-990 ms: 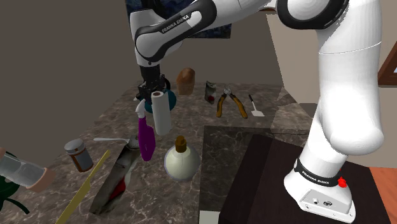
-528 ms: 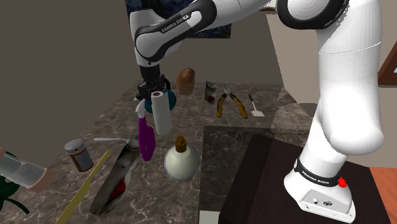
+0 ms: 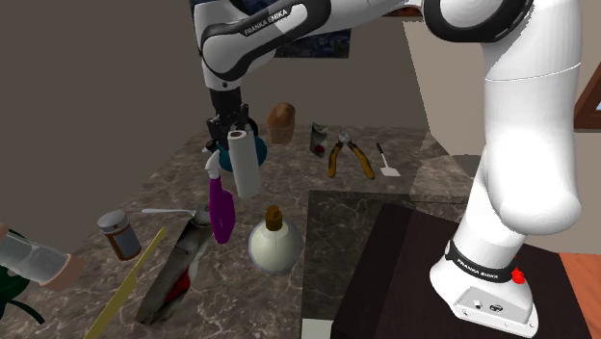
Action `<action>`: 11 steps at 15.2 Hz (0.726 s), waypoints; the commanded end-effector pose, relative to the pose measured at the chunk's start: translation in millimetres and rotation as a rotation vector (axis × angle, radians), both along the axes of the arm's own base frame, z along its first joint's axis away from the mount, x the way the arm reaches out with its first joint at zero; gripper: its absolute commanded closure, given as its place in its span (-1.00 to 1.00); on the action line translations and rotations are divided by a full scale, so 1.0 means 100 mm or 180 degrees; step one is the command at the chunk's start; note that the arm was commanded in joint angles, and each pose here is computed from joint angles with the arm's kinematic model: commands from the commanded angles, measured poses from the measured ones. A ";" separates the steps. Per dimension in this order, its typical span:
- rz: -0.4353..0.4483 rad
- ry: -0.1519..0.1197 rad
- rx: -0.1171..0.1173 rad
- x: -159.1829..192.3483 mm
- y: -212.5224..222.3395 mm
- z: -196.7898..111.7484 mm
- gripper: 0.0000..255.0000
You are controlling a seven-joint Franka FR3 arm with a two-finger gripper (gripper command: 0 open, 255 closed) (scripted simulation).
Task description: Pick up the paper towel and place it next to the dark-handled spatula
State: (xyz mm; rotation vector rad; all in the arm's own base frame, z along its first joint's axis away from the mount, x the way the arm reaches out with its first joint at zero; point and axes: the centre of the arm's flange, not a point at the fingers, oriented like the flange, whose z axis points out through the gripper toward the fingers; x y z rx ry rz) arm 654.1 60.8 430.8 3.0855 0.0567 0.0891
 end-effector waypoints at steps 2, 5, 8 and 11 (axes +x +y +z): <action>0.0000 0.0001 0.0000 0.00 0.00 0.16 1.00; 0.0000 0.0001 0.0000 0.00 0.00 0.32 1.00; 0.0000 0.0001 0.0000 0.00 0.00 0.48 1.00; 0.0000 0.0001 0.0000 -0.10 -0.09 0.61 1.00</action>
